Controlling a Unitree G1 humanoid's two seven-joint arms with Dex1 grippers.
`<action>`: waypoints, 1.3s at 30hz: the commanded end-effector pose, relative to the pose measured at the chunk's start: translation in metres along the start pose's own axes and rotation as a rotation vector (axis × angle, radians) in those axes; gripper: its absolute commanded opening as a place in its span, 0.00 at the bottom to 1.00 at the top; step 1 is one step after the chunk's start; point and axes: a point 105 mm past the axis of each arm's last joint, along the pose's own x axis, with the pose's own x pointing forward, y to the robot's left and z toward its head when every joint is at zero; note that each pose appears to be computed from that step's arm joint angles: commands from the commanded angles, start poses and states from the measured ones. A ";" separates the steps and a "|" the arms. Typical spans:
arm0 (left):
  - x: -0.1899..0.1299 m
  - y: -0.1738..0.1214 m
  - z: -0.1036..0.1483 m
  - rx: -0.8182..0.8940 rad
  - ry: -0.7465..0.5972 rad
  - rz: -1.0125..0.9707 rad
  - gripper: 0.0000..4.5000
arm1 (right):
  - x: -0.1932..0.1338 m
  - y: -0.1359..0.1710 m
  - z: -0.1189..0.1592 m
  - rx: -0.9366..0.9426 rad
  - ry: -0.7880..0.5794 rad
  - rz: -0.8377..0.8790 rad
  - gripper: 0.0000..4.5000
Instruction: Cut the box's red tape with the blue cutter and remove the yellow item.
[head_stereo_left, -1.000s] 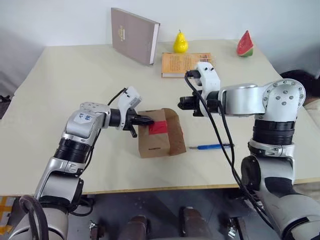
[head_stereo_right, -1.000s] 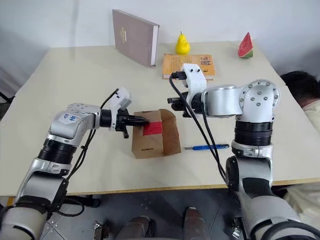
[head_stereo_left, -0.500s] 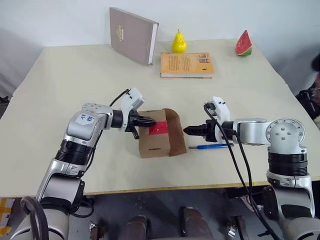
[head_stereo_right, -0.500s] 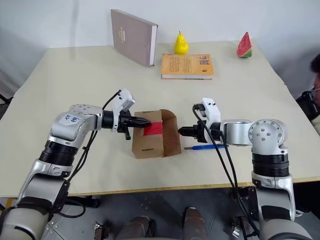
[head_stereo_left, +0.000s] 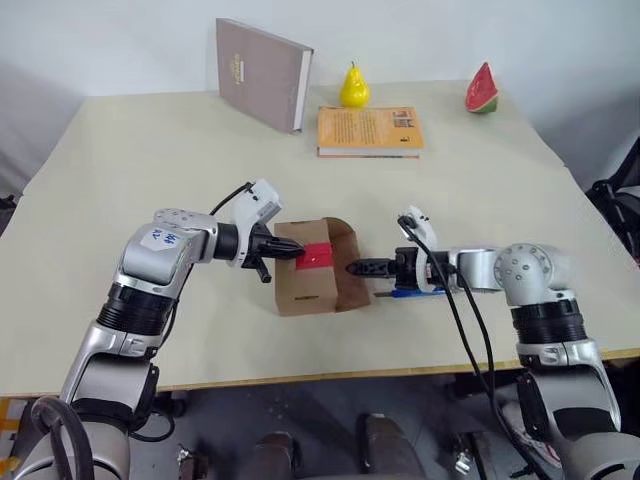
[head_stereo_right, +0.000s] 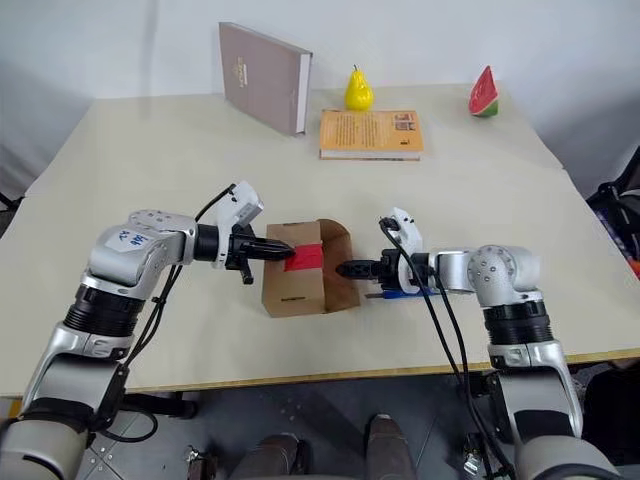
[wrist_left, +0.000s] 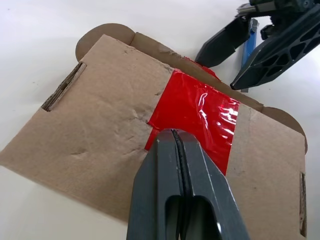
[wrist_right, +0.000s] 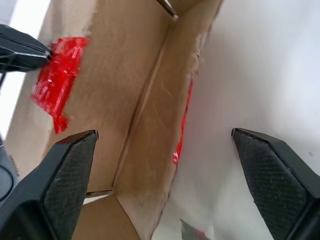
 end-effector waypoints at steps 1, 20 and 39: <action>-0.006 -0.001 0.001 0.008 -0.005 0.013 0.00 | 0.027 0.005 -0.029 0.029 0.138 0.065 1.00; -0.005 -0.004 0.001 0.013 -0.023 0.020 0.00 | 0.055 0.007 -0.029 0.017 0.196 0.060 0.38; 0.000 0.000 0.002 0.013 -0.075 -0.005 0.00 | 0.006 0.053 0.047 -0.099 -0.004 -0.145 0.01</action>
